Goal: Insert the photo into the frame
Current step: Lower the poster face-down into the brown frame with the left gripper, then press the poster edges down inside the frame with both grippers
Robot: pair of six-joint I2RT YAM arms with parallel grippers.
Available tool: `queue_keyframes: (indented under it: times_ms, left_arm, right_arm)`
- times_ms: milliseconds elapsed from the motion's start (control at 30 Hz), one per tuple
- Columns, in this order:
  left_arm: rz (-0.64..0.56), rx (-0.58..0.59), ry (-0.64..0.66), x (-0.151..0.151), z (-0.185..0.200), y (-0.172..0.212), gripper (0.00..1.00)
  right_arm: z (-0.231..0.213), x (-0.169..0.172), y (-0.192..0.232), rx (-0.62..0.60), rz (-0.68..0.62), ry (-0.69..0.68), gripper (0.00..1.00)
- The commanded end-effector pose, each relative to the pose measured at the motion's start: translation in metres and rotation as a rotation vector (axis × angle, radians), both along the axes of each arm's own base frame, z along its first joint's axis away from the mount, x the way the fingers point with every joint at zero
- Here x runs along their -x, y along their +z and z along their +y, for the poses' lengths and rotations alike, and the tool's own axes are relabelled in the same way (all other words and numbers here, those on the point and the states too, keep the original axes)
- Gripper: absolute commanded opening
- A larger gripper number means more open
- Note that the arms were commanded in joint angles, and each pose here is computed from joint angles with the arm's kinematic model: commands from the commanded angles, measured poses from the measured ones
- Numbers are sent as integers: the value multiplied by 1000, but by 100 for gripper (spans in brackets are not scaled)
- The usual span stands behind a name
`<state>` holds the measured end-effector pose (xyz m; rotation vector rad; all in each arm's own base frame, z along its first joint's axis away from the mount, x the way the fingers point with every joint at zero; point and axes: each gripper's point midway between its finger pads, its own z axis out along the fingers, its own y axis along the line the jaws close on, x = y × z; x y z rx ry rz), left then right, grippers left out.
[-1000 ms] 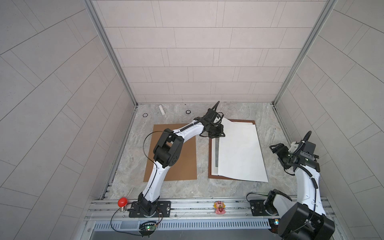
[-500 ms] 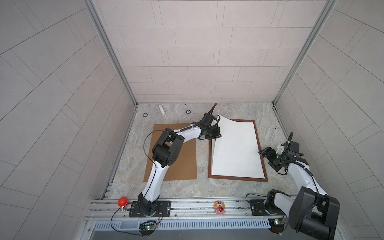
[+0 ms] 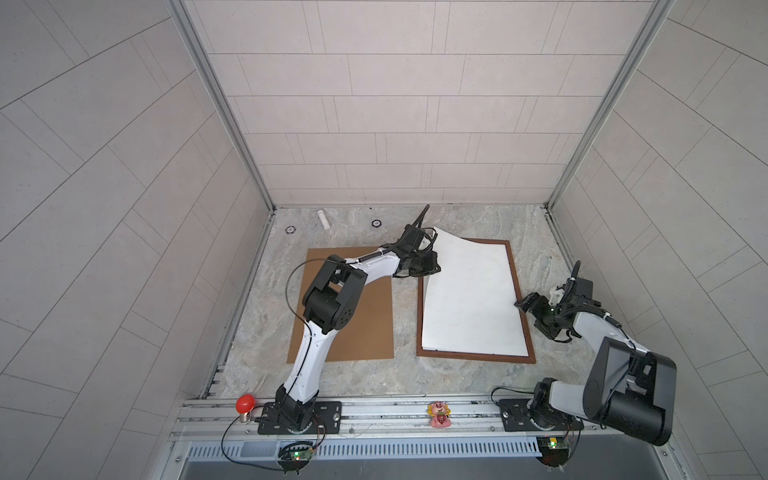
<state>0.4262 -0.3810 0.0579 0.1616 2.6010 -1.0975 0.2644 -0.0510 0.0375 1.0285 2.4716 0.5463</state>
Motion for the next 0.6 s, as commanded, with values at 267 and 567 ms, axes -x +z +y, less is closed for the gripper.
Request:
queue_keyframes:
  times_ms: [267,567]
  left_arm:
    - [-33,15,8,-2,3,1,0]
    - [-5,-10,1,1,2,-12,9]
  right_arm:
    - [1,-3,2,3,-23,15,83]
    - [4,-4,7,19,-36,38,81]
